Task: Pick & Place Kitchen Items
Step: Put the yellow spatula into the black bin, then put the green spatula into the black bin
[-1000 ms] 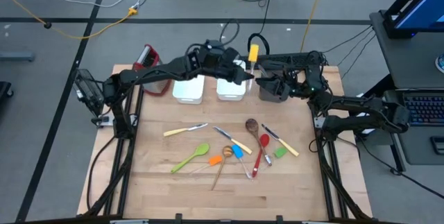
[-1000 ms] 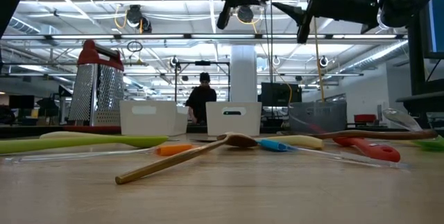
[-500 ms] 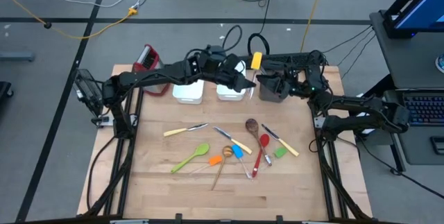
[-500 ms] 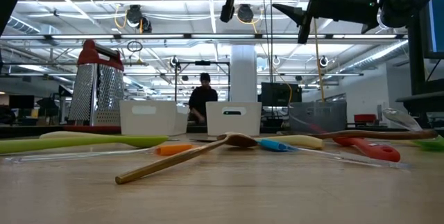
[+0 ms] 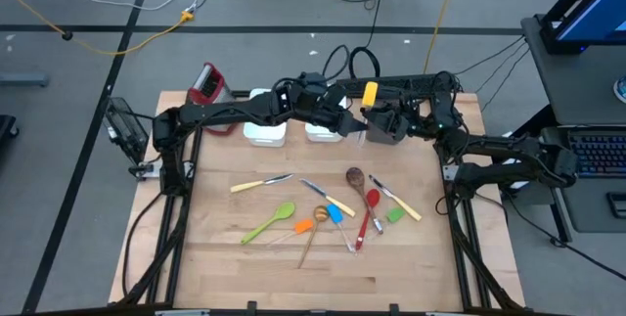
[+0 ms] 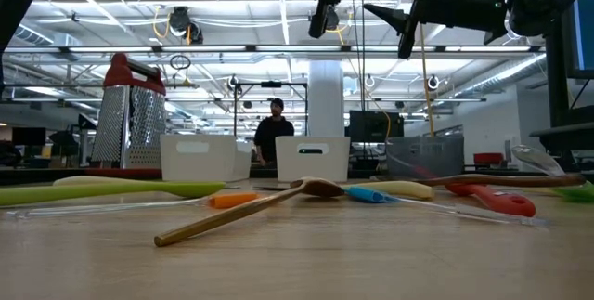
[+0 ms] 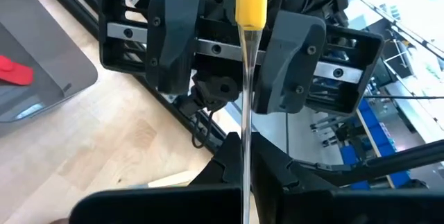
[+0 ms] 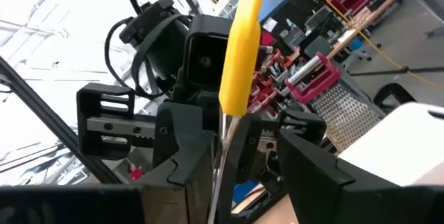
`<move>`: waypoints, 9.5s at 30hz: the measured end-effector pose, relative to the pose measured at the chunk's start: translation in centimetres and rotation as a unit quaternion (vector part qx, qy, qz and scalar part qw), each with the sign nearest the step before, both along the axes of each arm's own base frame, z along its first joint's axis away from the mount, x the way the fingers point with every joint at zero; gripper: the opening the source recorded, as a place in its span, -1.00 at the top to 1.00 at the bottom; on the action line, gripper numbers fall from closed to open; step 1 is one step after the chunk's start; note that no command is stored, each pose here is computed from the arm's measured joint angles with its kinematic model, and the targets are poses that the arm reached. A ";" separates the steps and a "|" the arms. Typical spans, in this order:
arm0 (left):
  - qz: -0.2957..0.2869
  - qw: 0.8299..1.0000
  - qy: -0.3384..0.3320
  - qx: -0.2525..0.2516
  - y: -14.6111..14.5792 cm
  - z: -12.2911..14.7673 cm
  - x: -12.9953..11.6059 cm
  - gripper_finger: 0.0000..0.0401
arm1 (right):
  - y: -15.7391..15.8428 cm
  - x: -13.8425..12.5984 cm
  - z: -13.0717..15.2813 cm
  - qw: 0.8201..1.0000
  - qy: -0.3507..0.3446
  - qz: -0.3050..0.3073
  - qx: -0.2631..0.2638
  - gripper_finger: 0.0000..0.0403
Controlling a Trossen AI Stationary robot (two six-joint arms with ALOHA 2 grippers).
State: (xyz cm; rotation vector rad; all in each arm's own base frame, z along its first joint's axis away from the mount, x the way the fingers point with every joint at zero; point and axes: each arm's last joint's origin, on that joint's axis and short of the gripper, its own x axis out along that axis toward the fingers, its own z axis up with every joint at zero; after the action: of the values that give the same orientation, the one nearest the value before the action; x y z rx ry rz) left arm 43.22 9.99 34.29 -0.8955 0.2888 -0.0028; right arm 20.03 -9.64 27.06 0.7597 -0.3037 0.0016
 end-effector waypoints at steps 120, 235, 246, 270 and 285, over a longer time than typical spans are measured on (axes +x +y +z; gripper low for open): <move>-0.066 0.929 0.216 0.292 8.1 -2.2 -7.2 0.32 | -10.8 -8.8 -10.3 0.773 0.161 -0.003 0.614 0.78; -0.047 0.954 0.181 0.234 -12.4 1.5 -5.0 0.32 | 7.2 -6.8 -3.6 0.886 0.331 0.301 0.121 0.91; -0.032 0.941 0.223 0.254 -12.2 1.0 -5.5 0.32 | 8.4 -6.2 -3.9 0.896 0.329 0.293 -0.055 0.91; 0.027 0.979 0.121 0.163 -11.2 -7.4 -15.9 0.32 | 14.8 -4.8 -6.1 0.763 0.504 0.275 0.297 0.99; -0.005 0.974 0.127 0.190 -11.0 -9.7 -18.4 0.32 | 14.9 -4.8 -6.2 0.670 0.510 0.174 0.511 0.72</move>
State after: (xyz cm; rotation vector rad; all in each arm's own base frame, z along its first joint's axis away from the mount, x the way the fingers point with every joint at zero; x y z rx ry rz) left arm 24.85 -0.97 24.56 -0.5117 0.5133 0.1534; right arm 15.23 5.27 20.91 1.7942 1.0453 -0.2497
